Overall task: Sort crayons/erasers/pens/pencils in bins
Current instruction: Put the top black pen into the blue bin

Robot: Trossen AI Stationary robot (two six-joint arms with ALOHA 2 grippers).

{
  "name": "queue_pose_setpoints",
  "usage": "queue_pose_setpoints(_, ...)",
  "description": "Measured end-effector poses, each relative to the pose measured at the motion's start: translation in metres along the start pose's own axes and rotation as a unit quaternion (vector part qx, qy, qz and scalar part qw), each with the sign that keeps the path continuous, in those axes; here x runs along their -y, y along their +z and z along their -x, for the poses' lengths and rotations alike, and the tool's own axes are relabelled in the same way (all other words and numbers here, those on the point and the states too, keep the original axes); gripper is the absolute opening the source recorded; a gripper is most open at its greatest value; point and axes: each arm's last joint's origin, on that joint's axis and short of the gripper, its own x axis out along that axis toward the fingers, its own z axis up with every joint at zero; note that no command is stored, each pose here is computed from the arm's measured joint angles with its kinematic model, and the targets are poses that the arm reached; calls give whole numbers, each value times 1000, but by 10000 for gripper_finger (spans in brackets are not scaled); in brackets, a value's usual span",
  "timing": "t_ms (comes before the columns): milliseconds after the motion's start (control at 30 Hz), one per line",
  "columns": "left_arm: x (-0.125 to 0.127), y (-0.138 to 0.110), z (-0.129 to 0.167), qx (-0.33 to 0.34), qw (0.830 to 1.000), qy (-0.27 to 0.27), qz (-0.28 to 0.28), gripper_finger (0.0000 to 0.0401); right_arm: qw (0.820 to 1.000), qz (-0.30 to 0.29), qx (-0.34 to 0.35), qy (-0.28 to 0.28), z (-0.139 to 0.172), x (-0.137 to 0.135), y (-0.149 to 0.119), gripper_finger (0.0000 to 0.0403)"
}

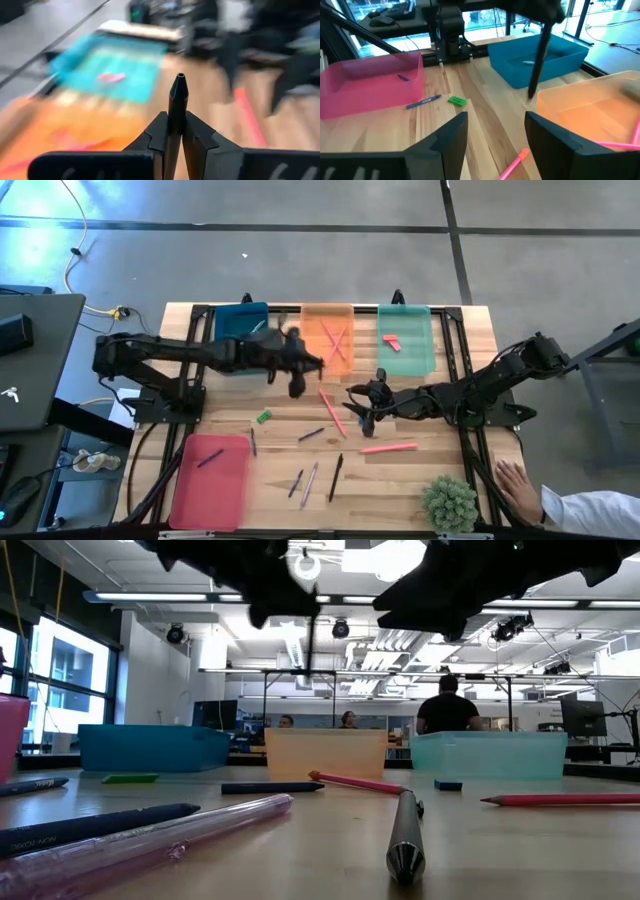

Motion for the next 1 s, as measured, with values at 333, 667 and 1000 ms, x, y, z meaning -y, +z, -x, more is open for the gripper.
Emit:
queue_pose_setpoints(333,-71,-5,73,-90,966,237,55,23,1000,-4,-9,-2,0,0,-2,190)
queue_pose_setpoints(667,-113,-36,102,-216,905,328,162,23,1000,-4,-10,-2,0,0,-2,190)
queue_pose_setpoints(1000,-126,-65,86,-337,860,325,204,24,1000,-6,-10,-2,0,0,-2,190)
